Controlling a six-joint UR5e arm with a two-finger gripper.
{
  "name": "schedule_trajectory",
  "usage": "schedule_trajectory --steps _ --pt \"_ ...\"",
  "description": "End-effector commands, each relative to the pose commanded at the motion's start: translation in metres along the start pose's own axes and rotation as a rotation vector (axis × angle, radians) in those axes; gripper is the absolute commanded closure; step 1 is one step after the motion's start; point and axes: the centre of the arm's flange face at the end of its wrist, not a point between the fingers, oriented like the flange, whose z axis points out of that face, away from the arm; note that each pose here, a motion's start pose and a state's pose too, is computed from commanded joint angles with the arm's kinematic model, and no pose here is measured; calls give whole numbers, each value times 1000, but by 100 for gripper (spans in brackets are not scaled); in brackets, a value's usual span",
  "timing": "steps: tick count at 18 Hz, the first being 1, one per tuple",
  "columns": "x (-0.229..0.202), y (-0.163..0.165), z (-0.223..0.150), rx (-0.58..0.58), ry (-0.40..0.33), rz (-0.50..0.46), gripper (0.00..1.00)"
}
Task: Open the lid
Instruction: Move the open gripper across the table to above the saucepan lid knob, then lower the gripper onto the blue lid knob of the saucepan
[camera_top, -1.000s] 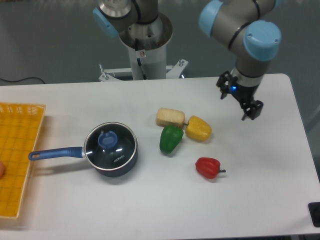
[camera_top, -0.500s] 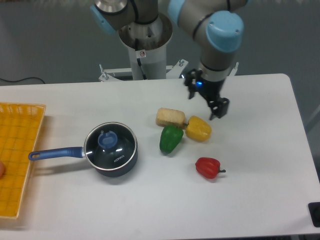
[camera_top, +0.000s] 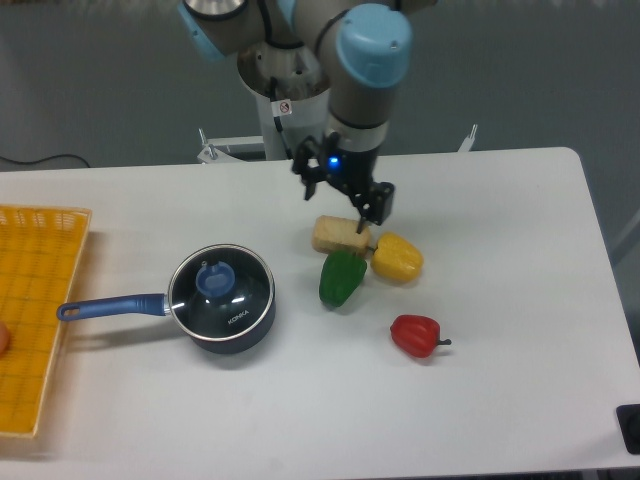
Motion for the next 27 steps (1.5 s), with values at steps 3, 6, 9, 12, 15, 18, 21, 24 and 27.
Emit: schedule_trajectory --steps 3,6,9,12,15,18,21,24,27 --pt "20 -12 24 -98 -37 -141 0" --pt "38 -33 35 -114 -44 -187 0" --pt "39 -41 30 -82 -60 -211 0" --pt "52 -58 41 -66 -74 -242 0" --pt "63 -73 49 -47 -69 -256 0" --pt "73 -85 53 -19 -14 -310 0" --pt "79 -90 61 -28 -3 -330 0" --pt "79 -91 67 -39 -1 -364 0" --pt "76 -95 75 -35 -1 -419 0"
